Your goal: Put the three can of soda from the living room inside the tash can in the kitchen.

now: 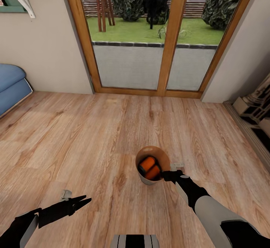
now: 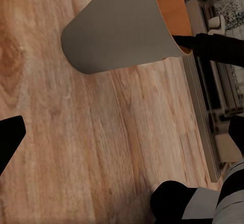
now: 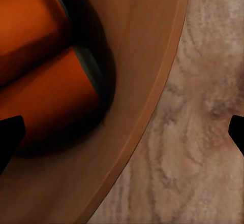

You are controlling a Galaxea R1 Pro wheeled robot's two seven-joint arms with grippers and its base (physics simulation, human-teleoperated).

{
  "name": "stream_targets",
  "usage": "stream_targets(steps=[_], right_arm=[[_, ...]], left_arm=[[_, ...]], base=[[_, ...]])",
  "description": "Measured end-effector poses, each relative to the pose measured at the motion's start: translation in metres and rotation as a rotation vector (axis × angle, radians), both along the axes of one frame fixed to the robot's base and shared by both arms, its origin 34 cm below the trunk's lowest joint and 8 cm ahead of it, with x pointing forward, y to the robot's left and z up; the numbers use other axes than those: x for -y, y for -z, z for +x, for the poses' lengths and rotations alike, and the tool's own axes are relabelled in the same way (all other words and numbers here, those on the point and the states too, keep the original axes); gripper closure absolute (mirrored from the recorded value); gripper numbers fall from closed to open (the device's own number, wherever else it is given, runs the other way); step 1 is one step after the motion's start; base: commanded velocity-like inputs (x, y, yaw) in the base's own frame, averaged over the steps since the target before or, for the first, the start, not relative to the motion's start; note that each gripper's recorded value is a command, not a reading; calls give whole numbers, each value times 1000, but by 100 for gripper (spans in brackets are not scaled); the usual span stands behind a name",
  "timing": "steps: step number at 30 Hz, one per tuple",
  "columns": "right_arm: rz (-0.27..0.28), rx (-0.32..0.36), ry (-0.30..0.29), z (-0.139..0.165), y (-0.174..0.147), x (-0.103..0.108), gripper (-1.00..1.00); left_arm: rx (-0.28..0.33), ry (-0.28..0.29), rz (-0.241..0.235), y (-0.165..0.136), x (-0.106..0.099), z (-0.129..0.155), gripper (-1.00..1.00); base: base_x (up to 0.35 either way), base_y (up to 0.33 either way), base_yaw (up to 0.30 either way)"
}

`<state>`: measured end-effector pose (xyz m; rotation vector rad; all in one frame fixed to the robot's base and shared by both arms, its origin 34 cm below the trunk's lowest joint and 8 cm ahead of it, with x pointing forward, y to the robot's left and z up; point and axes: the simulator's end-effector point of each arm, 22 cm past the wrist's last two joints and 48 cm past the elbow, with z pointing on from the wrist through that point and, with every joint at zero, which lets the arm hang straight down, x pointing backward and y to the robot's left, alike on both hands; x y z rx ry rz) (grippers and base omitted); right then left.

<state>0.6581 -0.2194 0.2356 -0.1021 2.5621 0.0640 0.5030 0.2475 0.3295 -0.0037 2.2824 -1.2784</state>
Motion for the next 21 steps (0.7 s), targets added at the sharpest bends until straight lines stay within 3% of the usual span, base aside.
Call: stream_targets(steps=[21], right_arm=[[1,1,-2,0,0,-1,-100]], left_arm=[[0,0,0,0,0,0,-100]], base=[[0,0,0]])
